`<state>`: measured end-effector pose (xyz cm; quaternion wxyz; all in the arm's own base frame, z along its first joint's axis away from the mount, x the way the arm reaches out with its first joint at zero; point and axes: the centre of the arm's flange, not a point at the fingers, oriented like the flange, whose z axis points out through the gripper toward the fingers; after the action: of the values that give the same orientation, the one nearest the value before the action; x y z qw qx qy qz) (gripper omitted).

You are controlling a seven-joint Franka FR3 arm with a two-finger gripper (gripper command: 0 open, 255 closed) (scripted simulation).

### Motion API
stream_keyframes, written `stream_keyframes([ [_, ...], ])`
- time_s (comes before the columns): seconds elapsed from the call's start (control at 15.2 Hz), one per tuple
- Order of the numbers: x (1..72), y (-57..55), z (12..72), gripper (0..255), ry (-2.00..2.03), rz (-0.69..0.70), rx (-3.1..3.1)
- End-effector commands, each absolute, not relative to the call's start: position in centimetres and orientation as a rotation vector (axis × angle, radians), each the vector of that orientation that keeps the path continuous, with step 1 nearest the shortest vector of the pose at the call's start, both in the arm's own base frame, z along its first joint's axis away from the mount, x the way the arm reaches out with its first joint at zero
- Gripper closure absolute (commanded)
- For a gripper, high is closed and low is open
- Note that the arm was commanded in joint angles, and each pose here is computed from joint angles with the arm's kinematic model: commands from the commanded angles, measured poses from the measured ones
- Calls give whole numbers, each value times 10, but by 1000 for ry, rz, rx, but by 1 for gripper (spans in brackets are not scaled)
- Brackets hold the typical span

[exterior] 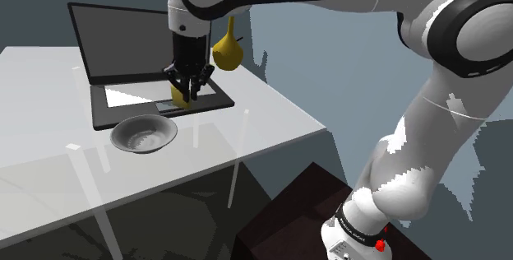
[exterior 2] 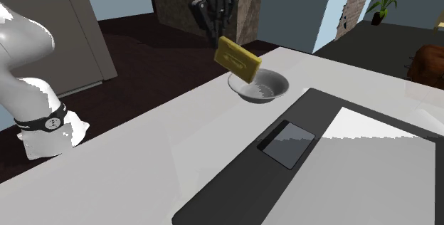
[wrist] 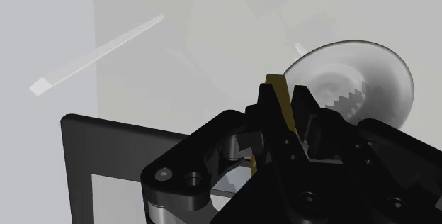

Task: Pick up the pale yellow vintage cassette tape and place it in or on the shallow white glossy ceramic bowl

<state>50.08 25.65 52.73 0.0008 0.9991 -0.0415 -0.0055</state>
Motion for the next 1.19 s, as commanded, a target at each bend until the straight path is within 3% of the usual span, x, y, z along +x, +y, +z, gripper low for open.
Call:
stream_keyframes([
  [0.0,508,287,529,255,-133,-18,3138],
  [0.33,523,341,532,255,-133,-18,3138],
  [1.12,523,341,469,255,-133,-18,3138],
])
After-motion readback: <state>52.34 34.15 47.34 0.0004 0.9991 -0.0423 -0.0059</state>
